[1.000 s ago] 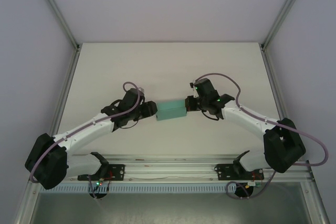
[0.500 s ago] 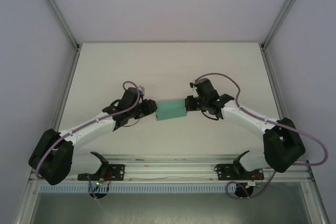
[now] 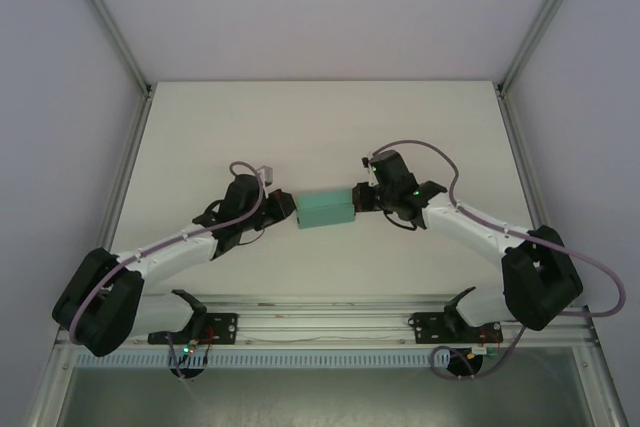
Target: Assemble paper box
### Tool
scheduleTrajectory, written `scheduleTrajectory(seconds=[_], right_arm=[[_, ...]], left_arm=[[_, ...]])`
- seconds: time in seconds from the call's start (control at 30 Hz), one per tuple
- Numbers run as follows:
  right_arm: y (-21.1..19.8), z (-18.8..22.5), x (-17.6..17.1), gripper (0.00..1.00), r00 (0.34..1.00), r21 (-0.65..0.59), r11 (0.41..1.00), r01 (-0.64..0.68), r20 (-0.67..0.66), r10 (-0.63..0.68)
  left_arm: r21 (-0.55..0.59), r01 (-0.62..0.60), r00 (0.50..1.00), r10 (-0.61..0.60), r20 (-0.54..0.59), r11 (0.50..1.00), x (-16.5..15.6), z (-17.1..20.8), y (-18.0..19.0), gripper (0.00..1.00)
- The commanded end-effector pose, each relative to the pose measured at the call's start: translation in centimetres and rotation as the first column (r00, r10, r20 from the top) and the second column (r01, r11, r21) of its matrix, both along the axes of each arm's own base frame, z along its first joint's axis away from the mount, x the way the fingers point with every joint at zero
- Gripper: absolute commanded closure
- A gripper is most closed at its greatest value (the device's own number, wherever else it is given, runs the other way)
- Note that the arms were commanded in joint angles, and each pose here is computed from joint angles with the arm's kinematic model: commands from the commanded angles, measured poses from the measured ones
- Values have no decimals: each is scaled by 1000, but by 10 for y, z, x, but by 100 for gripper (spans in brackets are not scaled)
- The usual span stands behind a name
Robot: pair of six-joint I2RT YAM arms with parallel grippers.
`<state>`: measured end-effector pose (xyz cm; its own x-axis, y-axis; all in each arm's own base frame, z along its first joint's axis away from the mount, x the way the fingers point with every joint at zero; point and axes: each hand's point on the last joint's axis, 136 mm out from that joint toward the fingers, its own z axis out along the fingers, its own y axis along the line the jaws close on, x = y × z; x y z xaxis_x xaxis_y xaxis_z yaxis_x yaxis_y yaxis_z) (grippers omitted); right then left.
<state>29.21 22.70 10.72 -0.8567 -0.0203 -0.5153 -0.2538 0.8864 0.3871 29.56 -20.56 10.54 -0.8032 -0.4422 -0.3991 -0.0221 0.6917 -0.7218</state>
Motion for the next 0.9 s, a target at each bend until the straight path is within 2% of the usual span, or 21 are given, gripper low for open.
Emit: scheduleTrajectory(seconds=[0.0,0.07,0.13,0.27,0.4,0.47,0.5,0.73,0.87], right_arm=[[-37,-78,-70,100,951,-199,979,-54,-310,-10],[-36,-73,-67,100,956,-193,980,-48,-293,-11],[-32,-64,-62,96,963,-177,983,-44,-270,-6],[-25,-40,-44,84,979,-160,987,-23,-202,-9],[-22,-9,-23,71,994,-162,987,5,-107,-23],[-22,8,-14,61,998,-164,986,17,-56,-27],[-21,17,-10,57,999,-158,987,21,-30,-26],[-16,54,2,31,997,-149,989,-22,71,33],[-7,65,4,17,982,-177,976,-128,115,149]], left_arm=[[100,60,973,-36,-226,993,-42,-62,11,100],[115,61,976,-35,-214,992,-40,-55,12,100],[133,62,982,-36,-188,989,-35,-44,13,84],[149,71,991,-53,-119,986,-21,-16,9,57],[187,48,998,-42,-41,981,-6,14,11,25],[196,28,1000,-29,0,980,0,31,13,11],[205,20,999,-26,24,979,3,39,14,0],[307,-80,994,50,102,948,12,71,39,0],[341,-116,990,82,112,933,7,73,52,0]])
